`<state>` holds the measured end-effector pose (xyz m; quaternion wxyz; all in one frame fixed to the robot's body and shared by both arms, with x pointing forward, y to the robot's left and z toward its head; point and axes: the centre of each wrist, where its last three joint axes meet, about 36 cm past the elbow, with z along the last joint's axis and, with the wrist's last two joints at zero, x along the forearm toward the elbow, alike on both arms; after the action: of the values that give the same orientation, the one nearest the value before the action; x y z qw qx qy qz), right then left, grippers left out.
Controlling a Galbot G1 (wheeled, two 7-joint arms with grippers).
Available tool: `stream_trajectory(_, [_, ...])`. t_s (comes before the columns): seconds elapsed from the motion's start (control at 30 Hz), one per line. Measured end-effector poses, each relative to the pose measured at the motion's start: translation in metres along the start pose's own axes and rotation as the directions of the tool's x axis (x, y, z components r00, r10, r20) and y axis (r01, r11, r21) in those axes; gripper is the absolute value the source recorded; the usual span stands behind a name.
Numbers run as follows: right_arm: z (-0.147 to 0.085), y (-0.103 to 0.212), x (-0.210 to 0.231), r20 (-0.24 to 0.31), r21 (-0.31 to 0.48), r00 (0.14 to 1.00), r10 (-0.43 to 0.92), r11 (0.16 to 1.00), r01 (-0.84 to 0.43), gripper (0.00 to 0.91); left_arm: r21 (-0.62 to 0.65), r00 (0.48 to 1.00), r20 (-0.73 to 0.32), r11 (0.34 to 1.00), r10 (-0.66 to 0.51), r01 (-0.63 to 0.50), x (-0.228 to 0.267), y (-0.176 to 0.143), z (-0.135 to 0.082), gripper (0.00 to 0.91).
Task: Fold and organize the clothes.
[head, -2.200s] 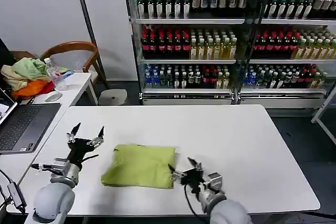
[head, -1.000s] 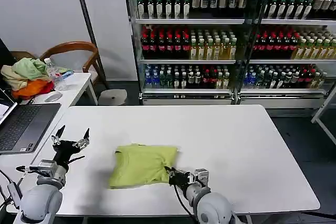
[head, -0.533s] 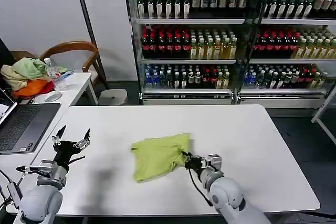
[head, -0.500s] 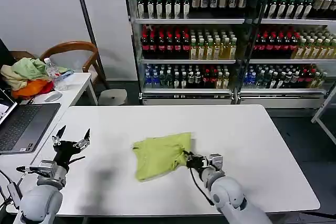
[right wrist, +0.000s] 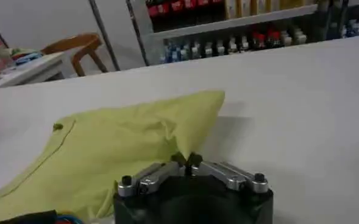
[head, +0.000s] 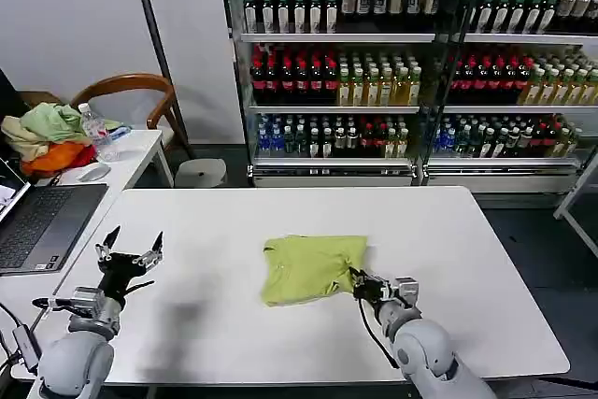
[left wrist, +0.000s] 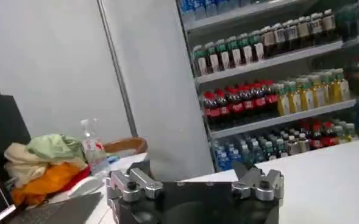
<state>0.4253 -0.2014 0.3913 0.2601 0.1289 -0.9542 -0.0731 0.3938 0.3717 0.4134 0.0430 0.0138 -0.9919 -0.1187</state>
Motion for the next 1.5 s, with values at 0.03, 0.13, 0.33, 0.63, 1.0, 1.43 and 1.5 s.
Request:
stream_trajectory(0.03, [0.001, -0.001, 0.000, 0.000, 0.000, 1.000, 0.001, 1.000, -0.001, 0.000, 0.001, 1.000, 0.000, 1.000, 0.001, -0.001, 0.000, -0.001, 0.000, 0.907])
stream_trajectory(0.13, [0.000, -0.003, 0.001, 0.007, 0.001, 1.000, 0.009, 1.000, -0.009, 0.000, 0.004, 1.000, -0.002, 1.000, 0.002, -0.002, 0.000, -0.002, 0.001, 0.907])
stream_trajectory(0.33, [0.000, -0.009, -0.001, 0.014, 0.019, 1.000, 0.020, 1.000, -0.020, 0.907, 0.010, 1.000, -0.002, 1.000, 0.005, -0.005, 0.000, -0.005, 0.001, 0.907])
stream_trajectory(0.63, [0.001, -0.012, 0.009, 0.021, 0.056, 0.999, 0.025, 0.998, -0.026, 0.907, 0.009, 1.000, 0.006, 1.000, 0.006, -0.006, -0.001, -0.005, -0.002, 0.907])
stream_trajectory(1.0, [-0.032, -0.032, 0.037, 0.220, 0.199, 0.971, 0.099, 0.969, -0.144, 0.907, 0.030, 0.998, 0.037, 0.999, 0.042, -0.043, -0.002, -0.016, -0.013, 0.907])
stream_trajectory(1.43, [-0.061, -0.075, 0.043, 0.439, 0.259, 0.880, 0.180, 0.913, -0.316, 0.907, 0.031, 0.989, 0.105, 0.994, 0.104, -0.108, -0.006, -0.026, -0.022, 0.907])
stream_trajectory(1.5, [-0.063, -0.082, 0.043, 0.453, 0.262, 0.872, 0.184, 0.908, -0.327, 0.907, 0.030, 0.988, 0.109, 0.993, 0.111, -0.115, -0.006, -0.026, -0.021, 0.907])
